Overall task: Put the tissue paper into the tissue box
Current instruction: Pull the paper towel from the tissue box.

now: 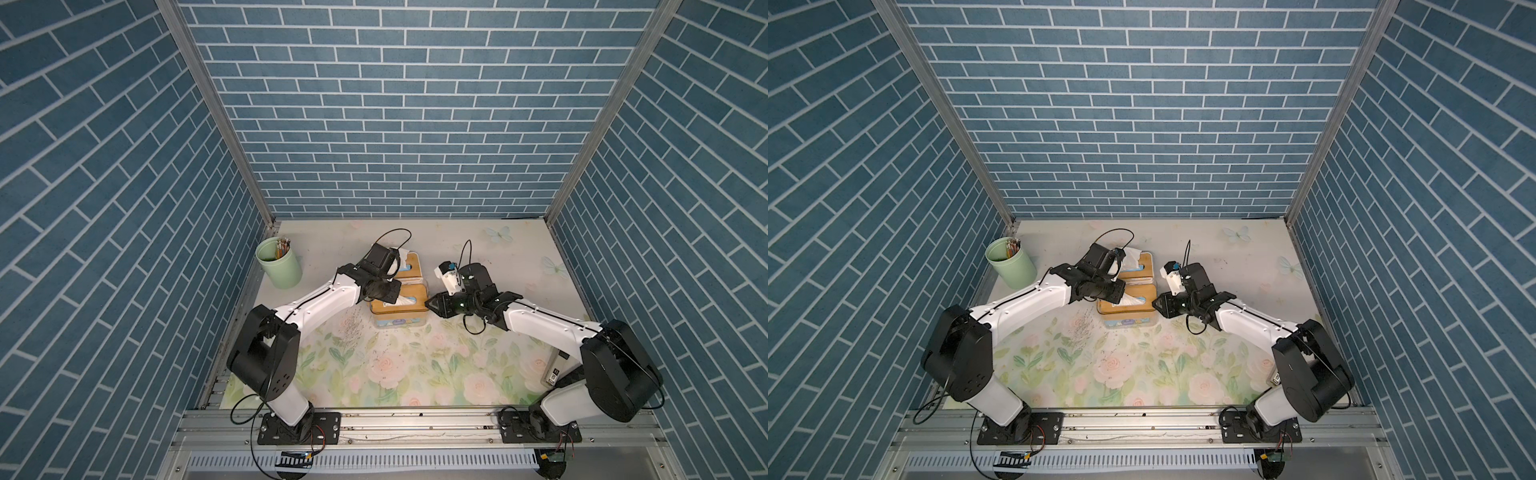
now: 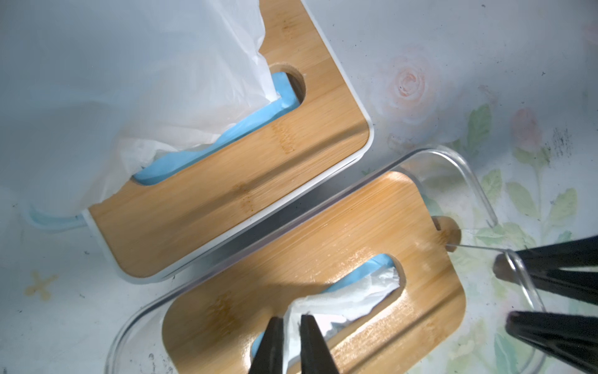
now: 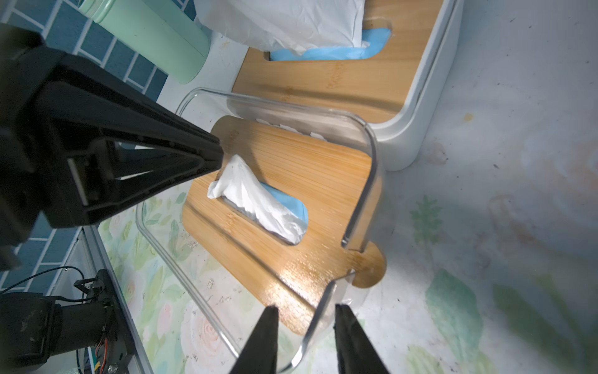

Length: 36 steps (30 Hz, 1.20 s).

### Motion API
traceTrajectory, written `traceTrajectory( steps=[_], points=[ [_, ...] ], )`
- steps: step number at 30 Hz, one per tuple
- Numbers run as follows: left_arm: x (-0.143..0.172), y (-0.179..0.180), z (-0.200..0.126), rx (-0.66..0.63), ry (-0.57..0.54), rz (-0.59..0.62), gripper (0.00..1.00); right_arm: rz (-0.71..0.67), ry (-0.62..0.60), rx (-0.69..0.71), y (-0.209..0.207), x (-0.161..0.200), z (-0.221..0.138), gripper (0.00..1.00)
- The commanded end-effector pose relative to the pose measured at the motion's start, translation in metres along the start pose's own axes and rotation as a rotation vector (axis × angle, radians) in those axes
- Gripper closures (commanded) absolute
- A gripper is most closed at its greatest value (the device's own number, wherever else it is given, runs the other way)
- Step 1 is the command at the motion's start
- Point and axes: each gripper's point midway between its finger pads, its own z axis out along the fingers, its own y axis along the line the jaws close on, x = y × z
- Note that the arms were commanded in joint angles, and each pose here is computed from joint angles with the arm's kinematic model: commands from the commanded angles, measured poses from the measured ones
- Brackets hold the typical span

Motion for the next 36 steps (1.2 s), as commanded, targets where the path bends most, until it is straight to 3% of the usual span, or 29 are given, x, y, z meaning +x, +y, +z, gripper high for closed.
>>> traceTrajectory(
  steps=[1, 4, 7, 11, 18, 22, 28, 36],
  points=[
    [0.001, -0.004, 0.002, 0.011, 0.024, 0.033, 0.85, -0.014, 0.129, 0.100, -0.025, 0.033, 0.004, 0.68],
    [-0.006, -0.006, -0.006, 0.018, -0.005, 0.039, 0.80, -0.051, 0.107, 0.133, -0.025, 0.022, -0.003, 0.66],
    [-0.018, -0.005, -0.025, 0.006, -0.068, 0.042, 0.69, -0.124, 0.029, 0.196, -0.026, -0.004, -0.019, 0.61],
    [-0.028, 0.005, -0.050, -0.048, -0.157, 0.019, 0.61, -0.256, -0.083, 0.156, -0.004, -0.034, -0.036, 0.56],
    [-0.017, 0.053, -0.067, -0.173, -0.222, -0.157, 0.52, -0.473, -0.184, 0.084, 0.037, -0.059, -0.041, 0.54],
    [-0.004, 0.067, -0.060, -0.171, -0.204, -0.227, 0.47, -0.559, -0.118, 0.036, 0.053, -0.056, -0.021, 0.53],
    [0.001, 0.054, -0.041, -0.066, -0.187, -0.267, 0.46, -0.629, 0.027, 0.015, 0.055, -0.043, 0.018, 0.53],
    [0.013, 0.053, -0.018, -0.049, -0.144, -0.275, 0.52, -0.654, 0.158, 0.040, 0.047, -0.025, 0.056, 0.57]
  ],
)
